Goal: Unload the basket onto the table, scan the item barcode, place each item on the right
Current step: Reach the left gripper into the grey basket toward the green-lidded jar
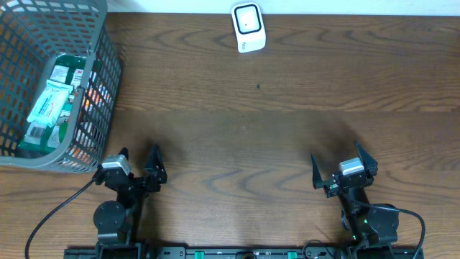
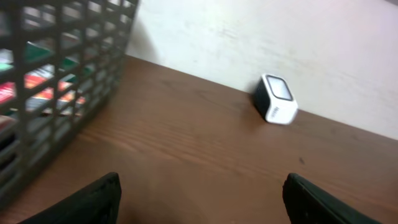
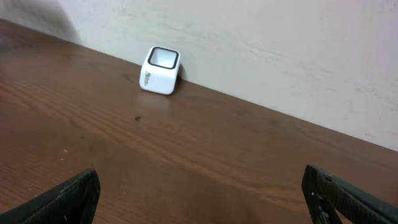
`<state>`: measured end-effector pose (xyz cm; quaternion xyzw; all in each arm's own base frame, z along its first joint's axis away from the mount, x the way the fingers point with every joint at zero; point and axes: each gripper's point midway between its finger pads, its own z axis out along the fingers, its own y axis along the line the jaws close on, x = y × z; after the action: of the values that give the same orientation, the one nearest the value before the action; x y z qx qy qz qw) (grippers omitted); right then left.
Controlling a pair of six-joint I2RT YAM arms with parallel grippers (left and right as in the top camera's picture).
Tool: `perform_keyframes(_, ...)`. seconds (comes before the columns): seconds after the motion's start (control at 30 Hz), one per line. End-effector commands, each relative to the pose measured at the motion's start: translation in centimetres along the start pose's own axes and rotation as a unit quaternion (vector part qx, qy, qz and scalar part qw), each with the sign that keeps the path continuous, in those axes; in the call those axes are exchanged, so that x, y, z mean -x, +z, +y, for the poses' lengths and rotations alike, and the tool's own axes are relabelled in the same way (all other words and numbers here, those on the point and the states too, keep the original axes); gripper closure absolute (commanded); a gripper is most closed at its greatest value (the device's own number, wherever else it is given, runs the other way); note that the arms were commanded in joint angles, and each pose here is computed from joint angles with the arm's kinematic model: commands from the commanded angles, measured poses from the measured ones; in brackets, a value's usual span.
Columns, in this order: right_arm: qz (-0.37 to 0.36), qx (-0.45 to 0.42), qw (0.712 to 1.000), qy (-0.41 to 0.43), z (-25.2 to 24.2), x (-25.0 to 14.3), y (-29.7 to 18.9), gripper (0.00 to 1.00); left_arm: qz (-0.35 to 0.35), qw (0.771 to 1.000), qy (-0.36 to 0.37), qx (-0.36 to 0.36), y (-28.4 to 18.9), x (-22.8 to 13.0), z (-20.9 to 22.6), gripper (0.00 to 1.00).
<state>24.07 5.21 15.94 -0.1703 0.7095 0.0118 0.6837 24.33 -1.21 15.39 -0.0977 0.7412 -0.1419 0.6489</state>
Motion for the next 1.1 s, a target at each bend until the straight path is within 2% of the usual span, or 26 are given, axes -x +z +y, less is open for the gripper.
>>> perform_keyframes(0.0, 0.0, 0.005, 1.0, 0.006, 0.3, 0.0, 0.0, 0.01, 0.016, 0.999, -0.004, -0.043, -0.9, 1.6, -2.4, 0.16)
perform_keyframes(0.17, 0.0, 0.005, 1.0, 0.006, 0.3, 0.0, 0.0, 0.01, 0.027, 0.998, -0.006, -0.055, -2.3, 5.5, -4.4, 0.16)
perform_keyframes(0.43, 0.0, 0.005, 1.0, 0.006, 0.3, 0.0, 0.0, 0.01, 0.071, 0.997, -0.013, -0.04, -4.1, 14.1, -7.6, 0.16)
perform_keyframes(0.8, 0.0, 0.005, 1.0, 0.006, 0.3, 0.0, 0.0, 0.01, 0.135, 0.991, -0.004, 0.011, -2.0, 27.7, -11.0, 0.16)
perform_keyframes(0.93, 0.0, 0.005, 1.0, 0.006, 0.3, 0.0, 0.0, 0.01, 0.156, 0.984, 0.009, 0.083, 0.2, 31.4, -9.7, 0.16)
perform_keyframes(1.07, 0.0, 0.005, 1.0, 0.006, 0.3, 0.0, 0.0, 0.01, 0.188, 0.967, 0.014, 0.171, 2.6, 31.8, -6.4, 0.16)
